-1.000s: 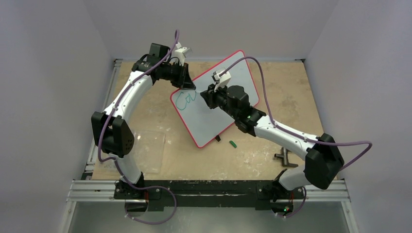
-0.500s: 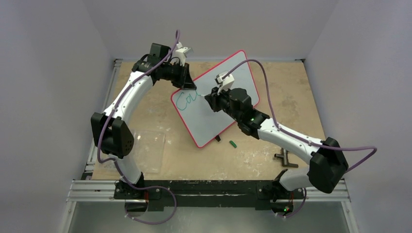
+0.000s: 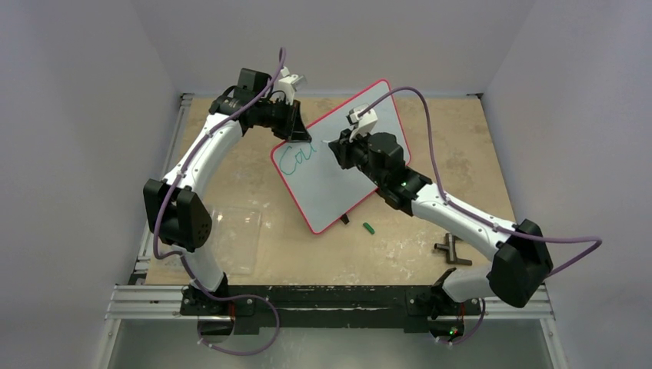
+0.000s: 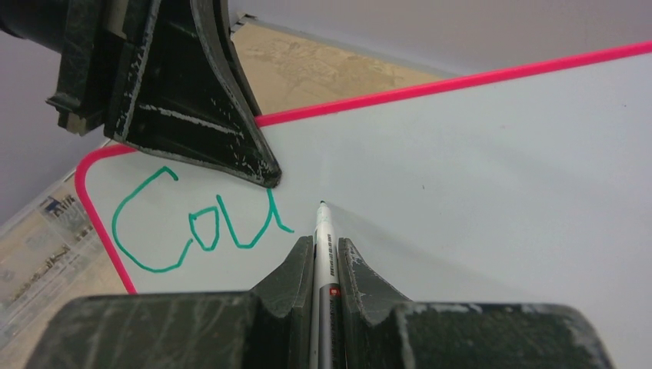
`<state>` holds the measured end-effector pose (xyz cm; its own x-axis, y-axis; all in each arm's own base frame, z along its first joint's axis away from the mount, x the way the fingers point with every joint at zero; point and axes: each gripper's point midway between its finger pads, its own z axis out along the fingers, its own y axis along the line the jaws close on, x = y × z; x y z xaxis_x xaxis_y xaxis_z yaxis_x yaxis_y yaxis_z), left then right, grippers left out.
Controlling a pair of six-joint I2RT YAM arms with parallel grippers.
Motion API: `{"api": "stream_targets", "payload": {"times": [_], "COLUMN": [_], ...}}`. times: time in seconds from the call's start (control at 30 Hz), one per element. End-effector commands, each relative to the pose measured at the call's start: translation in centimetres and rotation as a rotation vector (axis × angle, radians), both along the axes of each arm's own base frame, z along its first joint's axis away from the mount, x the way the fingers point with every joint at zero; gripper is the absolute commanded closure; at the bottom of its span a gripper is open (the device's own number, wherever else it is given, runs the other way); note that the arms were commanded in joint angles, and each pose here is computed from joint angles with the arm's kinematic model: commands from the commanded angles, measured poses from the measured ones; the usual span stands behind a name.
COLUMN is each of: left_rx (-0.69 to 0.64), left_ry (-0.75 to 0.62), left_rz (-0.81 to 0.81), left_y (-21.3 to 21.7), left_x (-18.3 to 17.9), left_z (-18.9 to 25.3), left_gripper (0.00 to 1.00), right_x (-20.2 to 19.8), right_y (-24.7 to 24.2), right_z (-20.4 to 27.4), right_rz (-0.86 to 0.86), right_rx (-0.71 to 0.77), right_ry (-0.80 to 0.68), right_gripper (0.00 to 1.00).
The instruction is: Write a sentence on the whiteboard
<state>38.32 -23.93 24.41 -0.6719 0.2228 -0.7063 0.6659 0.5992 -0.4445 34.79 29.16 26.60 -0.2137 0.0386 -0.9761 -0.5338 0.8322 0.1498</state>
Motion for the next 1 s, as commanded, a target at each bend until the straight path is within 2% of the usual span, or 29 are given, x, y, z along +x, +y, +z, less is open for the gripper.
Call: {"api": "stream_targets", "payload": {"times": [0.0, 0.5, 0.97], "left_rx": [0.177, 0.179, 0.168], "left_ry": [-0.088, -0.094, -0.103], "left_rz": [0.045, 0.045, 0.045], "left_y": [2.5, 2.5, 2.5], "left_x": [1.0, 1.0, 0.8], "left_z": [-1.9, -1.7, -1.1], "left_gripper": [1.0, 1.0, 1.0], "right_x": [0.9, 1.4, 0.1], "right_y": [0.9, 2.2, 0.9], "right_z": [4.3, 3.5, -0.6], "right_rz": [0.013, 0.045, 0.037], "right_rx": [0.063, 0.067, 0.039], "right_ry": [-0.08, -0.073, 0.004], "right_gripper": [1.0, 1.0, 1.0]}}
